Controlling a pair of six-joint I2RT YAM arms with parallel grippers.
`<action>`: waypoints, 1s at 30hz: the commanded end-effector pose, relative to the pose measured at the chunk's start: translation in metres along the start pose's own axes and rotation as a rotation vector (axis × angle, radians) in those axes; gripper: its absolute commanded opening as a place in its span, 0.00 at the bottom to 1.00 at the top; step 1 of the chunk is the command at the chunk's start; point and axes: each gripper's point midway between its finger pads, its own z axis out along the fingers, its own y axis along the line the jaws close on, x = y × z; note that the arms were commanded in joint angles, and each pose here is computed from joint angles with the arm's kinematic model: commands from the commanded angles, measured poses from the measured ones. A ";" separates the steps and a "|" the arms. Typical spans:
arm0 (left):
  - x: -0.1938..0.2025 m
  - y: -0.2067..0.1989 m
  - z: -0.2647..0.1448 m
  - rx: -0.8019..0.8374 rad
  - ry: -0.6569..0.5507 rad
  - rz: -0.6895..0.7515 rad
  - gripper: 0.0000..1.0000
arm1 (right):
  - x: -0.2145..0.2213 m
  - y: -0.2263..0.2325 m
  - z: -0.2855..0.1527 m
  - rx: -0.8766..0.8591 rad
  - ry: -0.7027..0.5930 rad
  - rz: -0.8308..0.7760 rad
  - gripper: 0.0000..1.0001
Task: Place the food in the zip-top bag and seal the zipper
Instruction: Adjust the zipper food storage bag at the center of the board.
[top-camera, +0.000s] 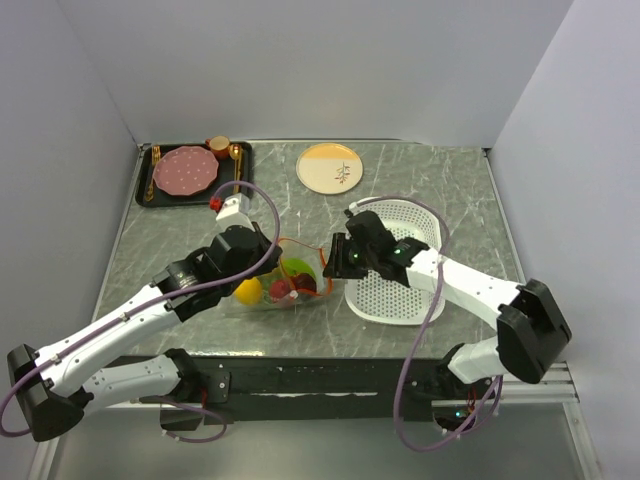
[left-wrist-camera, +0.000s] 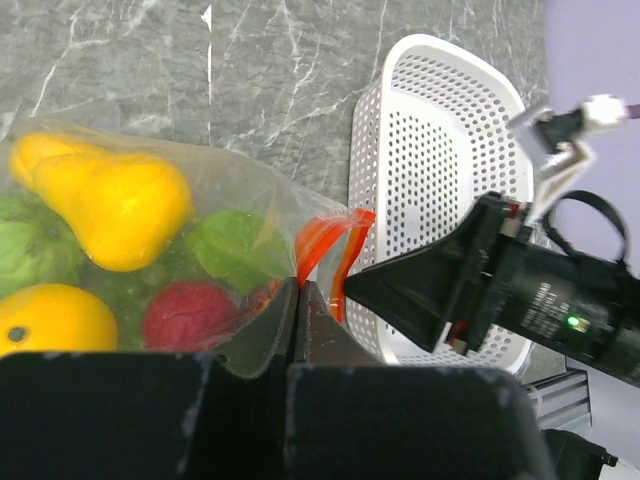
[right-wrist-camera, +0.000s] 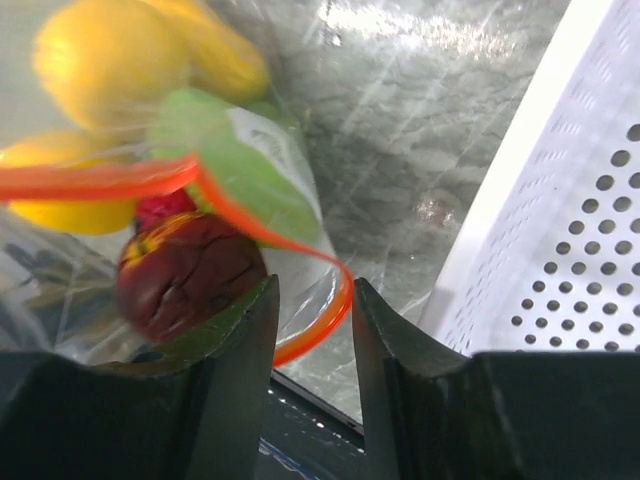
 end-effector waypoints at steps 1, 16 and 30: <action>-0.015 0.002 -0.005 -0.005 -0.060 -0.034 0.01 | -0.002 0.008 0.002 -0.020 0.027 0.011 0.42; -0.015 0.002 -0.006 -0.004 -0.055 -0.028 0.01 | 0.012 0.012 0.024 -0.061 0.099 0.032 0.31; 0.012 0.043 0.006 -0.175 0.000 0.017 0.01 | -0.052 0.045 -0.026 -0.180 -0.112 -0.117 0.00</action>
